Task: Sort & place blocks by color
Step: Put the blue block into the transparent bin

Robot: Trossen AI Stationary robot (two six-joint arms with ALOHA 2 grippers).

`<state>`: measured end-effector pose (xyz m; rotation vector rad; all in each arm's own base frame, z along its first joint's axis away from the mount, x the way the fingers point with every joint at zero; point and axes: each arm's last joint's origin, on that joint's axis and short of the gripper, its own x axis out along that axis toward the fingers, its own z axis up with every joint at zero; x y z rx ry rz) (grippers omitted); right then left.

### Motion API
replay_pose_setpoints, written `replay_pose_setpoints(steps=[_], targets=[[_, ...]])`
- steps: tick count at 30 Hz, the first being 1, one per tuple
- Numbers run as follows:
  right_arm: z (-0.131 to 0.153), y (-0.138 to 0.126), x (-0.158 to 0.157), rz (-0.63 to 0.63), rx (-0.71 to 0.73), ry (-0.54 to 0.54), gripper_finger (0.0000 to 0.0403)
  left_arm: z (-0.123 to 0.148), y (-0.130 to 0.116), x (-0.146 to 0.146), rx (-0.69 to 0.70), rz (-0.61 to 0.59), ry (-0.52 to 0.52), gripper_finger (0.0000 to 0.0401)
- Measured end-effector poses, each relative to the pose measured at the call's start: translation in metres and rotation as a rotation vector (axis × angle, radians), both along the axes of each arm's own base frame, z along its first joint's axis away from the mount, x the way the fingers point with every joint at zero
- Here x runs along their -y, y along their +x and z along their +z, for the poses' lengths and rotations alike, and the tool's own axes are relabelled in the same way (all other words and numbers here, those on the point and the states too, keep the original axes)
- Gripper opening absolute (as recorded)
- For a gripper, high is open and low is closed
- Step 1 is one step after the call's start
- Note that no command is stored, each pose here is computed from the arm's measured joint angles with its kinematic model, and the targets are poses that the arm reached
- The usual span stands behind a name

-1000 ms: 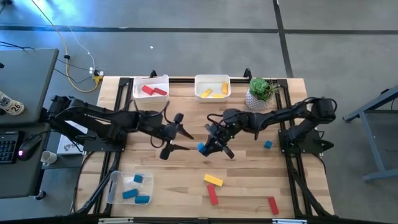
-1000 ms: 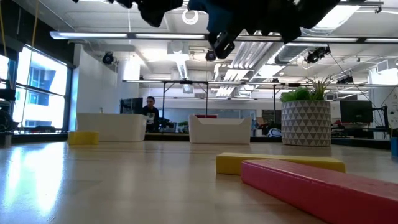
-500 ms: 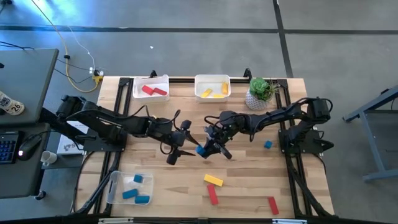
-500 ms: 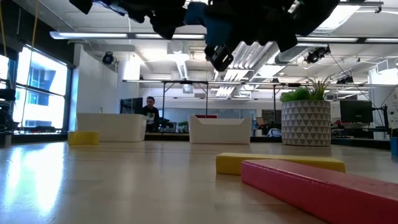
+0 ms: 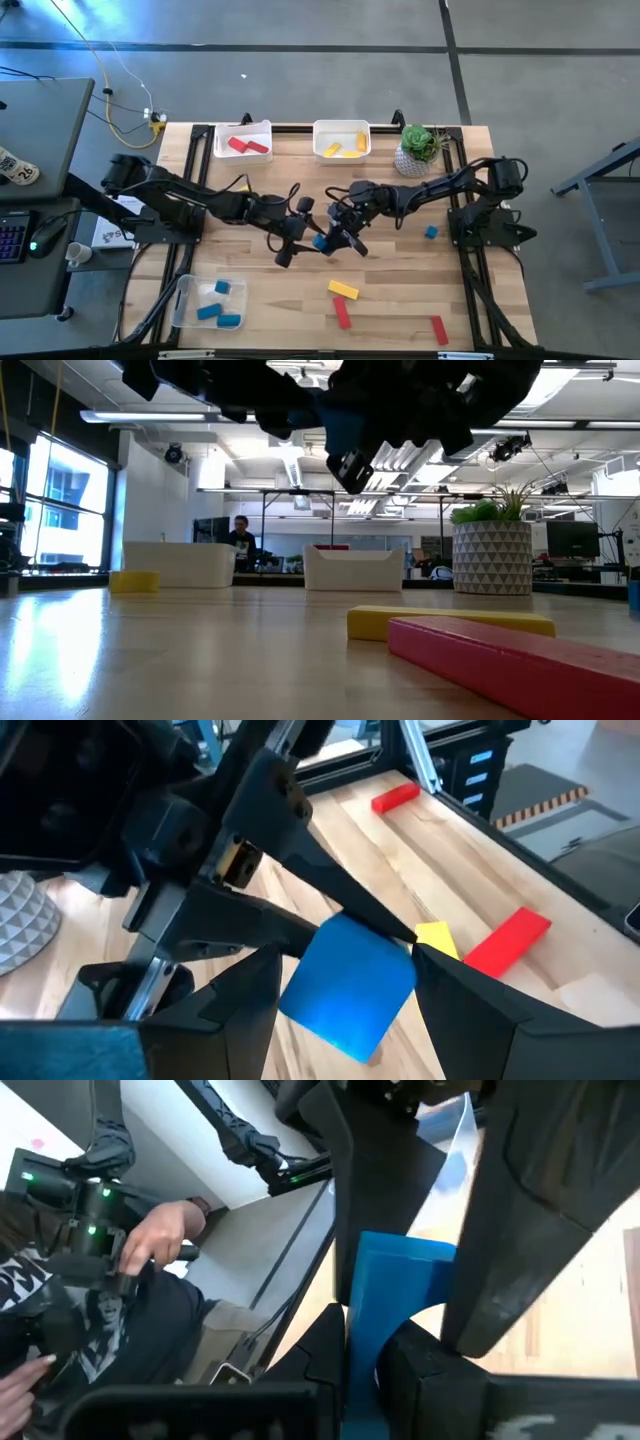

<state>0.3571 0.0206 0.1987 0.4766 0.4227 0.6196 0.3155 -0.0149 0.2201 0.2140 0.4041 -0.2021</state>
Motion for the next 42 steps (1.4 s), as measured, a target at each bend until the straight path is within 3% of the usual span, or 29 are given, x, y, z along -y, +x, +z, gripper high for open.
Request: replay_pose_setpoints(steps=[10,19,25,37,42], targets=[[-0.001,-0.001,0.000,-0.010,-0.032,0.017,0.0021,-0.003,0.003,0.000,0.025,-0.028,0.059,0.0202],[-0.001,-0.001,0.000,-0.012,-0.037,0.018,0.0021,-0.003,0.003,0.002,0.024,-0.062,0.084,0.0121],[-0.001,-0.001,-0.001,-0.013,-0.046,0.030,0.0028,-0.003,0.003,0.004,0.028,-0.078,0.095,0.0116],[-0.002,0.000,-0.004,-0.088,-0.044,-0.011,0.0146,-0.004,0.002,0.006,0.007,-0.046,0.064,0.0114],[-0.003,0.002,0.006,-0.149,-0.076,0.035,0.0181,-0.009,-0.001,0.007,-0.069,-0.005,0.019,0.0112]])
